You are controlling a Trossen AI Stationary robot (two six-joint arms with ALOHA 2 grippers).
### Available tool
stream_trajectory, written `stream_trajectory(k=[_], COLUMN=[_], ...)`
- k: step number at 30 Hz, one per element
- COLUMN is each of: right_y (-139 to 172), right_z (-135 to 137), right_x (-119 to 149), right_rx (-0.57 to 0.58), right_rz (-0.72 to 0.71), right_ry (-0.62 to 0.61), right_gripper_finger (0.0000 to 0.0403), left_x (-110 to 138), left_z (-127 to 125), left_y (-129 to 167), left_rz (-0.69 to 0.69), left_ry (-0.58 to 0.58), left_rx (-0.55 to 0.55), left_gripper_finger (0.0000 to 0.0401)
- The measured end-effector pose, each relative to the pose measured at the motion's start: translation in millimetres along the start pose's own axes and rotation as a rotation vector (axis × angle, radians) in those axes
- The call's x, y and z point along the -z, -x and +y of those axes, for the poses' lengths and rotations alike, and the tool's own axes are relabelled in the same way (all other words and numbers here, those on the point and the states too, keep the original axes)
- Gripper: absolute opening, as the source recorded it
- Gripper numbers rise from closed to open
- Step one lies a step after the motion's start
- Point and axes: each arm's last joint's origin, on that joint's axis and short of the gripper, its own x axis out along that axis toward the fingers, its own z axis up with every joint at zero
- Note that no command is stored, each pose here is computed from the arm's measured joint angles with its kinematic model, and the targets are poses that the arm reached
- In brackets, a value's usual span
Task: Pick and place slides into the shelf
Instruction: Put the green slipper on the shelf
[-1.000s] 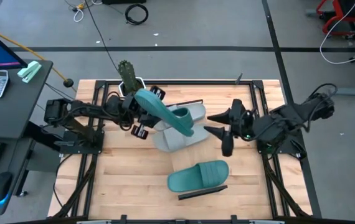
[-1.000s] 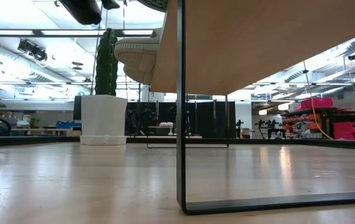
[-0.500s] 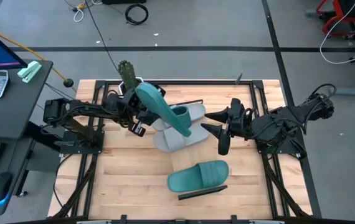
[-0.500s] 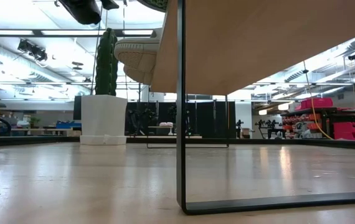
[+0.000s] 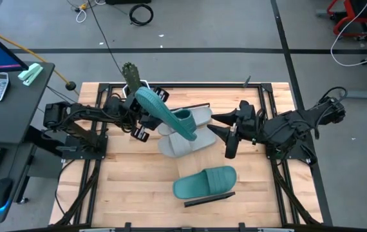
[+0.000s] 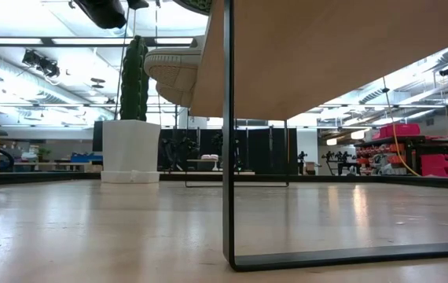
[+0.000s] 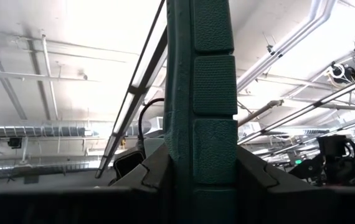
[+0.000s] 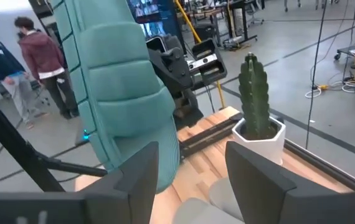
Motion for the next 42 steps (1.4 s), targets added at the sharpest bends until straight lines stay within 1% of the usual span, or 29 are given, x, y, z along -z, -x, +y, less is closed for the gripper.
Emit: stream_trajectory(k=[6,9,12,17,25,31,42], right_y=[-3.7,-12.7,-21.0,-26.5,-29.1,-31.6,-33.3], right_z=[4.7,10.9,16.0,20.5,20.0,17.5,16.6], right_x=[-0.1,8.8,17.2,20.0,17.9,16.5,13.7], right_rx=[-0.019,-0.027,-0.022,-0.027,-0.025,-0.014,-0.02], right_rz=[-0.02,0.006,0.022,0.009,-0.009,-0.015,-0.031], right_ry=[-0.038,-0.047,-0.031,-0.045,-0.045,-0.048,-0.084], right_gripper_finger=[0.0193,0.0193,0.0193,0.0193,0.0193,0.0193,0.0193], left_x=[0.4,0.4,0.5,0.5,0.8,-0.6,-4.3], left_z=[-0.3,-0.3,-0.3,-0.3,-0.1,5.0,9.9], left_y=[0.0,0.0,0.0,0.0,-0.1,2.6,1.2], left_rz=[0.004,0.004,0.004,0.005,0.005,0.014,0.015], left_ry=[-0.016,-0.015,-0.006,0.01,0.011,0.017,0.0], left_rx=[0.01,0.01,0.011,0.011,0.01,0.009,0.024], left_gripper_finger=[0.0112,0.0112,0.0112,0.0112,0.0112,0.0111,0.0111])
